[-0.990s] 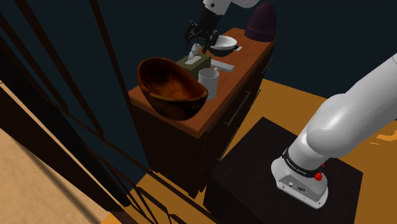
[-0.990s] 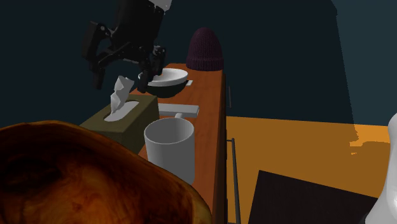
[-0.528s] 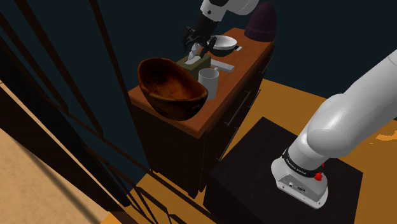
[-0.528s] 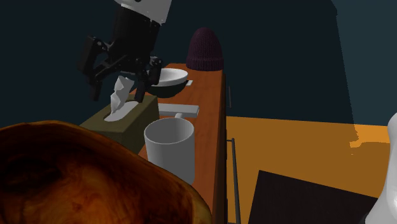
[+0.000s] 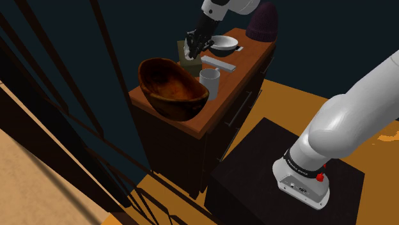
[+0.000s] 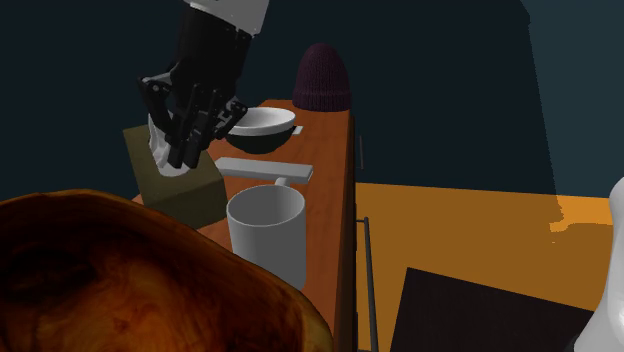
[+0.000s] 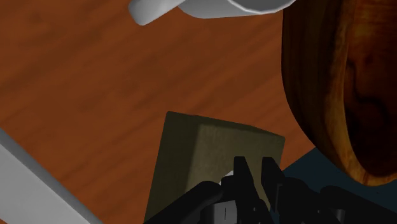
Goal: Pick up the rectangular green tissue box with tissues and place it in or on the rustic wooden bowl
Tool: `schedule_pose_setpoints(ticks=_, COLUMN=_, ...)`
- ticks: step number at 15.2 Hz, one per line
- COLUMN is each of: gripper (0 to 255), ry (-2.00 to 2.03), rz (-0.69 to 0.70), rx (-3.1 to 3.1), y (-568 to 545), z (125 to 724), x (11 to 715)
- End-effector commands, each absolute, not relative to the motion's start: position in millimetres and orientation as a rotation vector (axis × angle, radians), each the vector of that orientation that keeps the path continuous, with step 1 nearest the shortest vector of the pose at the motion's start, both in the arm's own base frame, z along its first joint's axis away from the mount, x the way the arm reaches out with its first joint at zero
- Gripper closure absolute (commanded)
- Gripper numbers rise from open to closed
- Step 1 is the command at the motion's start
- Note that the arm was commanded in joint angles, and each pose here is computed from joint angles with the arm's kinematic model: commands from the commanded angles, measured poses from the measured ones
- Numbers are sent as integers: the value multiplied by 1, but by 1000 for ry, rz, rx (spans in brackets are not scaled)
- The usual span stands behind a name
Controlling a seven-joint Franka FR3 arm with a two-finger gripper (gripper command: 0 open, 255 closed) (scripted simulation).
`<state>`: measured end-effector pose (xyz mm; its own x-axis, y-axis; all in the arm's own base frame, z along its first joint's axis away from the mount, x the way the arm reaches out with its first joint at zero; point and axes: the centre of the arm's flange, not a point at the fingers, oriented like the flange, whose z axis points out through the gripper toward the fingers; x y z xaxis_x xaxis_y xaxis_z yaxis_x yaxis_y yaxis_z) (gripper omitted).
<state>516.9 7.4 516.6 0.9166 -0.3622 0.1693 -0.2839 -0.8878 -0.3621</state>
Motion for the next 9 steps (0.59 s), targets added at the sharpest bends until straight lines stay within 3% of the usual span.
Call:
schedule_pose_setpoints(ticks=1, gripper=255, ry=476, rz=-323, rx=-2747, y=8, z=514, x=517)
schedule_pose_setpoints(ticks=9, gripper=255, ry=476, rz=-323, rx=-2747, y=8, z=529, x=517)
